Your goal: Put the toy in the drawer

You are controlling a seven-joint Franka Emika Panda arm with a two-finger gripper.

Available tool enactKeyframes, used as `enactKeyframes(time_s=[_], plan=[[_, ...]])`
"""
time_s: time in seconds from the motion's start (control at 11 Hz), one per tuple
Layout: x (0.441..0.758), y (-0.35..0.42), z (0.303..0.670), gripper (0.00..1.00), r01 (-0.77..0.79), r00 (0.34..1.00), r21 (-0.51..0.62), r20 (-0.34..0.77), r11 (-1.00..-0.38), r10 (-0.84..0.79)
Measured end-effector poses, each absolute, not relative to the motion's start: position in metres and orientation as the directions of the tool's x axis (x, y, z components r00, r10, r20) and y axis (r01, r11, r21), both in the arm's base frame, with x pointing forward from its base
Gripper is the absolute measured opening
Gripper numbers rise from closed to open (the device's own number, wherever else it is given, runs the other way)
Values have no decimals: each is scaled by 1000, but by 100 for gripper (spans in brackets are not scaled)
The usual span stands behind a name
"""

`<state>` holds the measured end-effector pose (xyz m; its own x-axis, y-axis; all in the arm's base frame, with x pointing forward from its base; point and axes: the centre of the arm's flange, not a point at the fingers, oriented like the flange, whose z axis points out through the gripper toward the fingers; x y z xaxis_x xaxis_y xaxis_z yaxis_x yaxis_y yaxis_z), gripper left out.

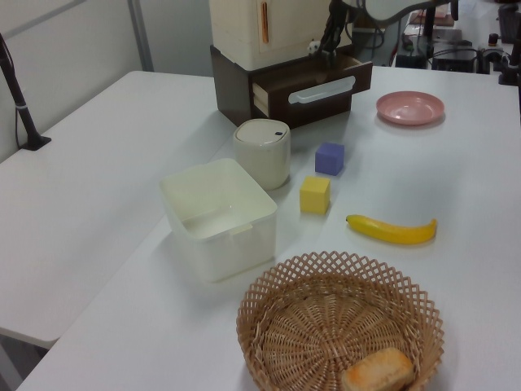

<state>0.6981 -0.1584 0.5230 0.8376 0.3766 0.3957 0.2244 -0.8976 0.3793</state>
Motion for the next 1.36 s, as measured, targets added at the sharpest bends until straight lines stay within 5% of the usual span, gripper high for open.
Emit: enactKeyframes(time_s=[0.18, 0.54, 1.0, 1.36], plan=[[703, -161, 513, 45, 236, 830, 390, 395, -890, 393], [704, -159, 517, 99, 236, 826, 392, 401, -889, 396], [705, -125, 526, 100, 103, 862, 277, 454, -955, 225], [682, -48, 541, 100, 13, 949, 143, 309, -990, 57]])
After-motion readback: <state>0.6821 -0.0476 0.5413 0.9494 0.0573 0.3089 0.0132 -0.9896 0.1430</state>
